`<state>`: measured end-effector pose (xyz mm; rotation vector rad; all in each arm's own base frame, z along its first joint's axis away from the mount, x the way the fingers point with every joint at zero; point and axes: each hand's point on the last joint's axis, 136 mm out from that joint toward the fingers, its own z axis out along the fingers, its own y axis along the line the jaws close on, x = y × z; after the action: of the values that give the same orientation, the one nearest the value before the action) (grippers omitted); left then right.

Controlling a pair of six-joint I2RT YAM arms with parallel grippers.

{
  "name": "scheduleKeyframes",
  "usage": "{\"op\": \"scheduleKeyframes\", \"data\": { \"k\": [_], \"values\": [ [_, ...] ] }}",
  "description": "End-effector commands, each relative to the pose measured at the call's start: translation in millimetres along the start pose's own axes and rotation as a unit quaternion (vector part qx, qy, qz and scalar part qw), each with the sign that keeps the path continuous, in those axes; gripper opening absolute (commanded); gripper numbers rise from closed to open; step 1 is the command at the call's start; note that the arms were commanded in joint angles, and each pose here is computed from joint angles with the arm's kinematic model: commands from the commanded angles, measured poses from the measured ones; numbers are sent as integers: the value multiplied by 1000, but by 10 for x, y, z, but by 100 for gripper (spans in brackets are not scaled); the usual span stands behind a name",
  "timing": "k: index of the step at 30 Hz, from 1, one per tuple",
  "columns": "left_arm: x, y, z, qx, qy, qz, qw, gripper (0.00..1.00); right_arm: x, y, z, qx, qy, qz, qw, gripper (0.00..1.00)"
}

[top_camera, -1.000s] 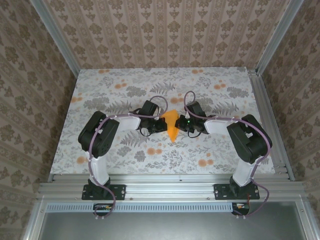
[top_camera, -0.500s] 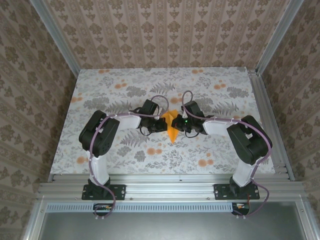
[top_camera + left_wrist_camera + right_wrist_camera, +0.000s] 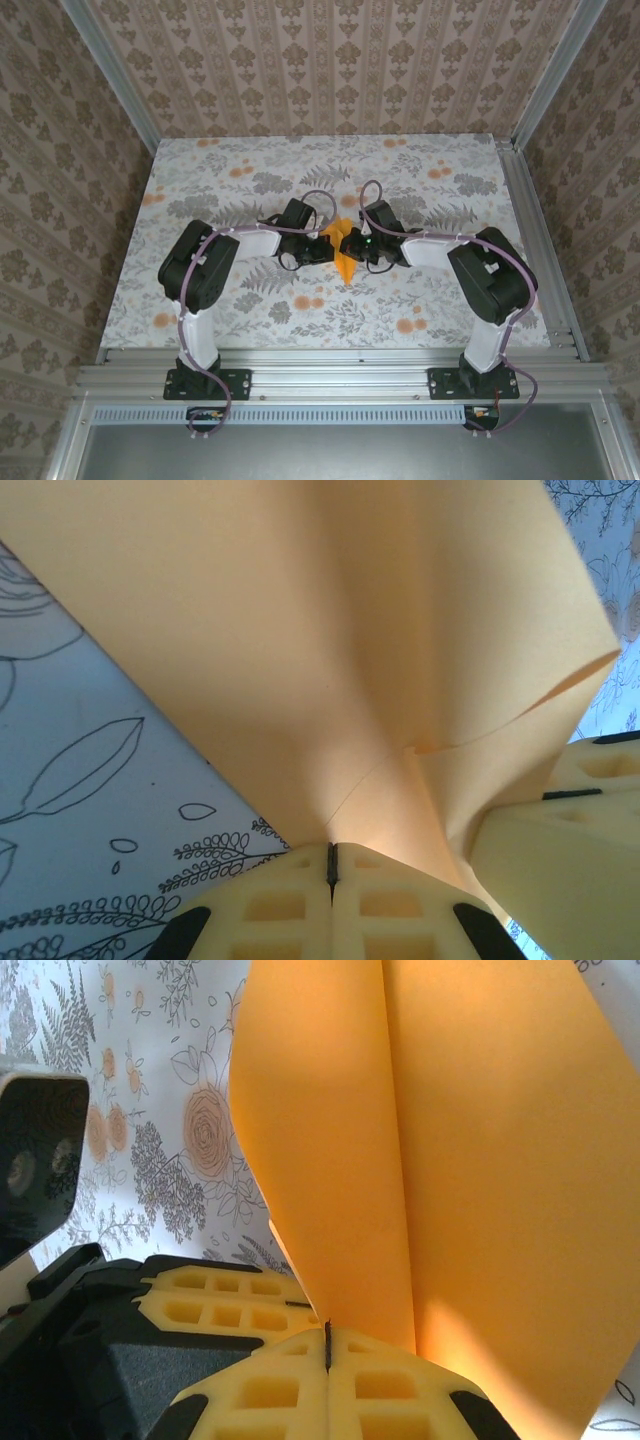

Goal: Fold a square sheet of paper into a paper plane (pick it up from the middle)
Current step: Fourth fold the wing at the center of the table.

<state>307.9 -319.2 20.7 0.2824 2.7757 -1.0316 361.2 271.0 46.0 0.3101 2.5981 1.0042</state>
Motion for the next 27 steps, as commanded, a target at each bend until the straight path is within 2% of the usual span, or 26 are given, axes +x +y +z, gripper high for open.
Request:
{"op": "scheduleKeyframes", "data": {
  "k": [1,20,27],
  "values": [
    [170,317,144,-39,23,-10,999,0,4,-21,65,15,3,4,1000,5],
    [175,303,134,-16,17,-12,1000,0,45,-107,209,32,15,-2,999,9],
    [164,255,122,-2,12,-10,1000,0,58,-130,246,32,18,-1,999,13]
  ]
}}
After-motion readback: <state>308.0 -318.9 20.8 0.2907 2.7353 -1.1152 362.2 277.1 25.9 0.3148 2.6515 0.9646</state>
